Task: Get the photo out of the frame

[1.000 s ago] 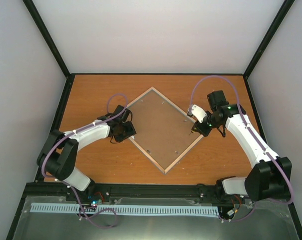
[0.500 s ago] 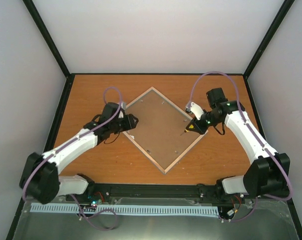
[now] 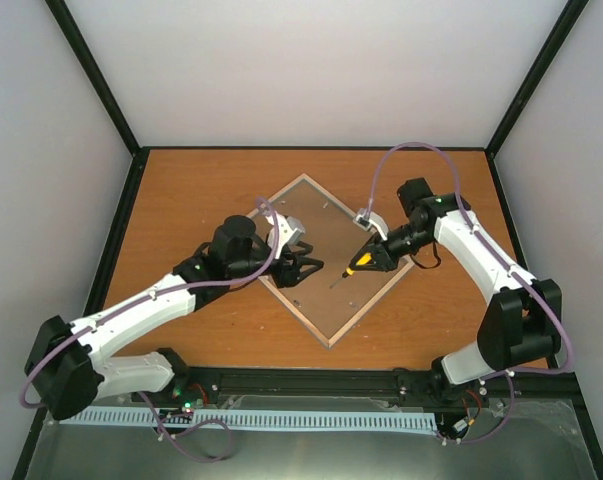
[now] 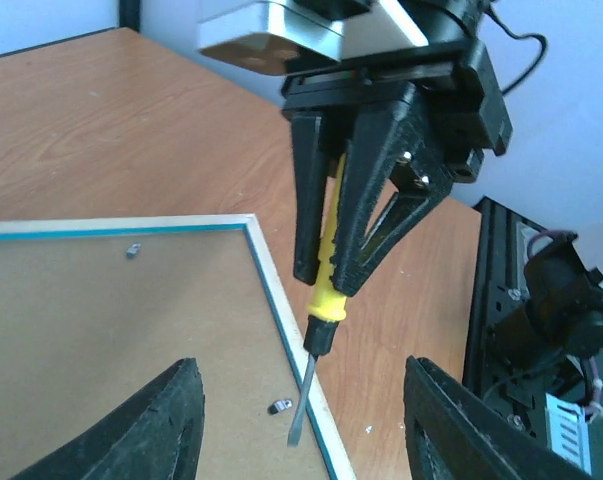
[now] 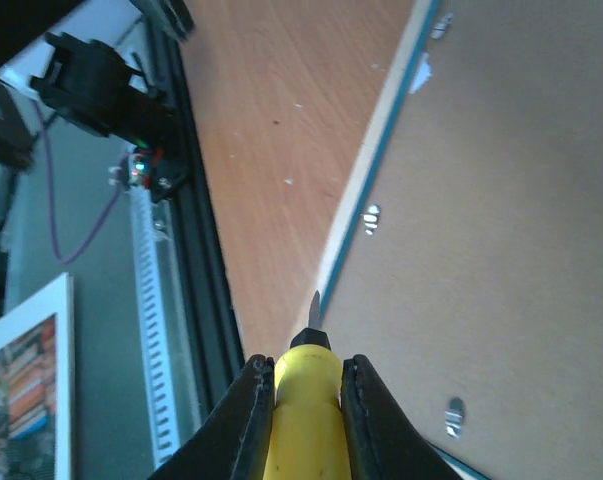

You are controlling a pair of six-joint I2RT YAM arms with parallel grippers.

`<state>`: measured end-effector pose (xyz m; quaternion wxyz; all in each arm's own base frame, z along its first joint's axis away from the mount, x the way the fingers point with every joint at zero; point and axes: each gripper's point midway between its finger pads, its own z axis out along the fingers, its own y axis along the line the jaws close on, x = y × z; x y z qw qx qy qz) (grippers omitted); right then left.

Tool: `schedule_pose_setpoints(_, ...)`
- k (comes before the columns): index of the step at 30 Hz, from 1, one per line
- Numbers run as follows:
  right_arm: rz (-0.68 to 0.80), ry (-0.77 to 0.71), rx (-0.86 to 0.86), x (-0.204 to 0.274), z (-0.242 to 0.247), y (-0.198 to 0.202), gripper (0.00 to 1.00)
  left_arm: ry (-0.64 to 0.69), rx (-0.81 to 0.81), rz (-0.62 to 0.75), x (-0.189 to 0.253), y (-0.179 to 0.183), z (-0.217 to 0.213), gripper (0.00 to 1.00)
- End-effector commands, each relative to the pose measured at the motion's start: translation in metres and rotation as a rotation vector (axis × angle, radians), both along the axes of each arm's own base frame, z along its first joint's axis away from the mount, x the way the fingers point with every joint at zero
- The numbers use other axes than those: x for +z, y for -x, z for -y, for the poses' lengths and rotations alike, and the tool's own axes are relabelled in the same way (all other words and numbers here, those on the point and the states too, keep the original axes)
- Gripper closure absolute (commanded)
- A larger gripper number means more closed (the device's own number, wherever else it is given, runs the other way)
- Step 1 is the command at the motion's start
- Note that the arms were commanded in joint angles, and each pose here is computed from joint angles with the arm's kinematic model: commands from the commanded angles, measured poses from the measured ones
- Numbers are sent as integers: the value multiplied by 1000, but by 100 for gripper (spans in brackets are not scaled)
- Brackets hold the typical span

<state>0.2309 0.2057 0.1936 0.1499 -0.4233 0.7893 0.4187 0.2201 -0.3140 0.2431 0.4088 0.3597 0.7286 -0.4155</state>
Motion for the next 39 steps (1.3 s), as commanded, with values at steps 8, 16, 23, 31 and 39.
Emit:
schedule_pose_setpoints(8,-59,-155,72,26,-26,21,96,12,-230,123,9,22,40,49)
schedule_pose_setpoints(16,-72,-165,67,26,-27,20,96,-2,-264,119,3,18,51,54)
schedule_pose_setpoints(23,-73,-175,71,28,-28,22,94,-30,-279,140,-3,15,62,55)
schedule_pose_setpoints(31,-71,-181,72,30,-28,23,94,-56,-294,136,-16,18,69,60)
schedule_pose_setpoints(39,-71,-187,73,32,-28,25,94,-55,-264,152,-19,17,62,53)
